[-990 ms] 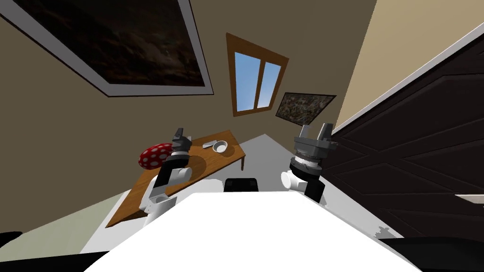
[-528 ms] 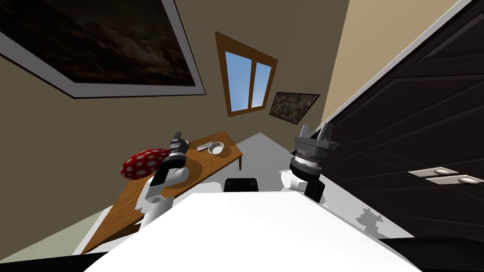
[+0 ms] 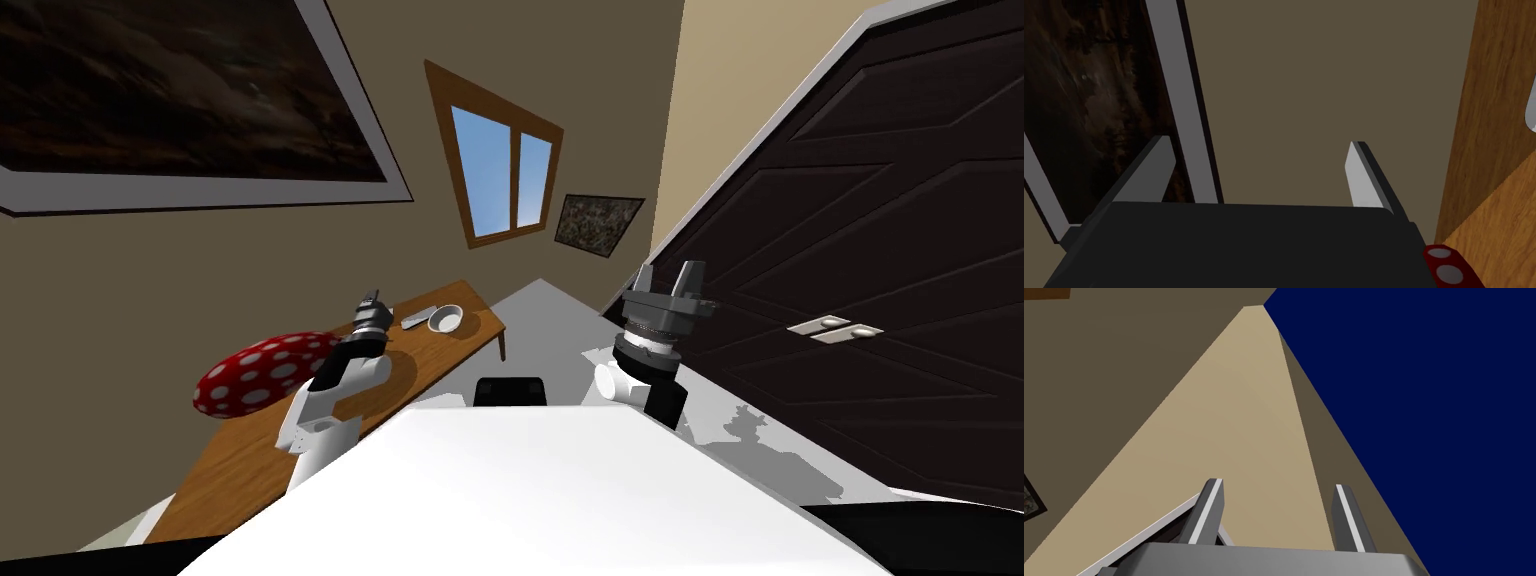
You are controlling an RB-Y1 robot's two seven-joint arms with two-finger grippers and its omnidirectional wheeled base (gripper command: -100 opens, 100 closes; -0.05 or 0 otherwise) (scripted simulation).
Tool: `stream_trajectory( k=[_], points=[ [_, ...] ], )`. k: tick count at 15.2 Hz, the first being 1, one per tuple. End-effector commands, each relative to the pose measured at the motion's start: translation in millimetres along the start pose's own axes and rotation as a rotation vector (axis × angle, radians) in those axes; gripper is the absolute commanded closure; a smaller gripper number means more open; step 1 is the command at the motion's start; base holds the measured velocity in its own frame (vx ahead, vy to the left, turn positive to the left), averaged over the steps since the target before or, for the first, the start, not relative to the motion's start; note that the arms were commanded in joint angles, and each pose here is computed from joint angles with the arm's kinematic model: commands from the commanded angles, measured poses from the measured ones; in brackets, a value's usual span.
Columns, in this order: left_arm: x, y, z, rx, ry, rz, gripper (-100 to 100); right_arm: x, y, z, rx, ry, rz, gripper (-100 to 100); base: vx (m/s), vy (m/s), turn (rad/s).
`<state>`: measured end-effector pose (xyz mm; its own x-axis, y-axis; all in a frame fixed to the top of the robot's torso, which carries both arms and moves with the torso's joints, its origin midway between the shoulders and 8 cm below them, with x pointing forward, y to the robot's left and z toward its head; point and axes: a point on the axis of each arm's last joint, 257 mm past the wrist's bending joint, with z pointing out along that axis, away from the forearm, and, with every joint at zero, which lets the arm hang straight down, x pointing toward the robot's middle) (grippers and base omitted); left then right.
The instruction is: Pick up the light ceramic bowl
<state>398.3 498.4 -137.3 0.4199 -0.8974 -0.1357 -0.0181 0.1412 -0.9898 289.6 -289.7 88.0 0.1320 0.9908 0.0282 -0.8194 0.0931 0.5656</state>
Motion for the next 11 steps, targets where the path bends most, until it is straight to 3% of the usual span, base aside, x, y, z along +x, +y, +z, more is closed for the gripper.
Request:
stream_trajectory(
  k=[1, 3, 4, 6, 9, 11],
  points=[
    [-16.9, 23.1, 1.4, -0.069, -0.034, -0.008, -100, 0.0, 0.0, 0.0, 0.0, 0.0, 0.0, 0, 0.001, -0.002, -0.241],
    [-16.7, 30.4, 0.8, -0.097, -0.034, -0.009, -100, 0.0, 0.0, 0.0, 0.0, 0.0, 0.0, 0, 0.002, 0.003, -0.183],
    [-31.9, 48.0, -0.3, -0.146, -0.064, -0.02, -100, 0.0, 0.0, 0.0, 0.0, 0.0, 0.0, 0, 0.004, -0.002, -0.283],
    [-31.6, 54.8, -1.4, -0.173, -0.063, -0.021, -100, 0.0, 0.0, 0.0, 0.0, 0.0, 0.0, 0, 0.005, 0.003, -0.167],
    [-60.4, 97.1, -10.4, -0.294, -0.123, -0.051, -100, 0.0, 0.0, 0.0, 0.0, 0.0, 0.0, 0, 0.009, 0.0, -0.281],
    [-59.9, 104.9, -12.9, -0.326, -0.122, -0.053, -100, 0.0, 0.0, 0.0, 0.0, 0.0, 0.0, 0, 0.011, 0.006, -0.175]
  ],
)
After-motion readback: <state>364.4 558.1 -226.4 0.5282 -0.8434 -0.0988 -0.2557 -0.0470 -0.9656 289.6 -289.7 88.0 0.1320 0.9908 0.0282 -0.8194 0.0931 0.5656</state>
